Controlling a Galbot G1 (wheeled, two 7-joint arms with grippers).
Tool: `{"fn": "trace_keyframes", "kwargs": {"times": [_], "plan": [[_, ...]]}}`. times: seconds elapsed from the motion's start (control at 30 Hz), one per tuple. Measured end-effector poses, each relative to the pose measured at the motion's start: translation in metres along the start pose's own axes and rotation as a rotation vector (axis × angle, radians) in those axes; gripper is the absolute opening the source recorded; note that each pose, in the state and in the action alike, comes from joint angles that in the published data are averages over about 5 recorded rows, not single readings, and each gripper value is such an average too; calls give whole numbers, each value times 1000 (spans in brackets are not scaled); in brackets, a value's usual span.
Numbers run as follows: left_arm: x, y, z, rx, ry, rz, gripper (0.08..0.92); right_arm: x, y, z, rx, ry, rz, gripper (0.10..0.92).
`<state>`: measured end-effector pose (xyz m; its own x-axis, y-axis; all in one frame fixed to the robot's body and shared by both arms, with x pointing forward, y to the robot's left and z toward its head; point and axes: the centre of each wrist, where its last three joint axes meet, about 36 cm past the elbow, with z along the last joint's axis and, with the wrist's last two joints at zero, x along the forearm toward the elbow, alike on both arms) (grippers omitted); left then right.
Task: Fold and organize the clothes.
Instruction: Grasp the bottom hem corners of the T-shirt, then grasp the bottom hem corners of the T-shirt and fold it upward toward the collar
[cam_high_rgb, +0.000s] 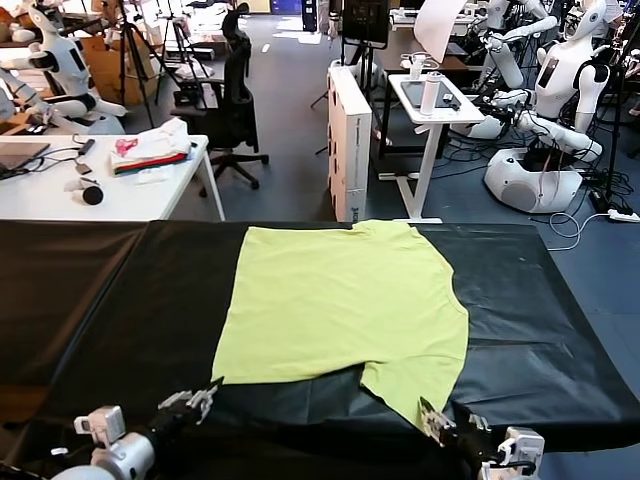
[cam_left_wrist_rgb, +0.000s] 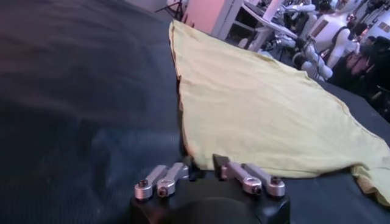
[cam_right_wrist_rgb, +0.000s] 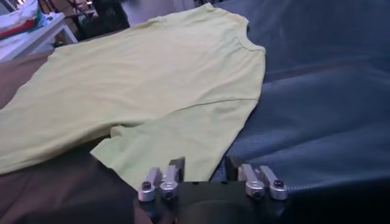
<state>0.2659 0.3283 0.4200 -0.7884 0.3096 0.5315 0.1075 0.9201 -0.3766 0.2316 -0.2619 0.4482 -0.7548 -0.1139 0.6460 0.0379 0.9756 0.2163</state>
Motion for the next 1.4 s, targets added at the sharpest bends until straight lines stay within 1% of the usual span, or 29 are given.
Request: {"fn": "trace_keyframes", "kwargs": {"times": [0.33,0.57,0.77,1.07,1.27,1.4], "plan": [[-3,0,1,3,0,2,147,0,-2,-1,-1,-7,7,139],[1,-1,1,2,-9,-7,147,15,0,-5,15,-34,13,139],[14,-6,0,-12,-14,-14,147,34,3,-4,36,-36,23,139],[39,-14,3,-25,-9,-26,147,53,9,7,37,12,25,139],[52,-12,6,-25,-10,-59,147,59,11,11,28,27,39,139],[59,-9,9,-25,-17,-87,147,58,11,8,23,-4,33,139]]}}
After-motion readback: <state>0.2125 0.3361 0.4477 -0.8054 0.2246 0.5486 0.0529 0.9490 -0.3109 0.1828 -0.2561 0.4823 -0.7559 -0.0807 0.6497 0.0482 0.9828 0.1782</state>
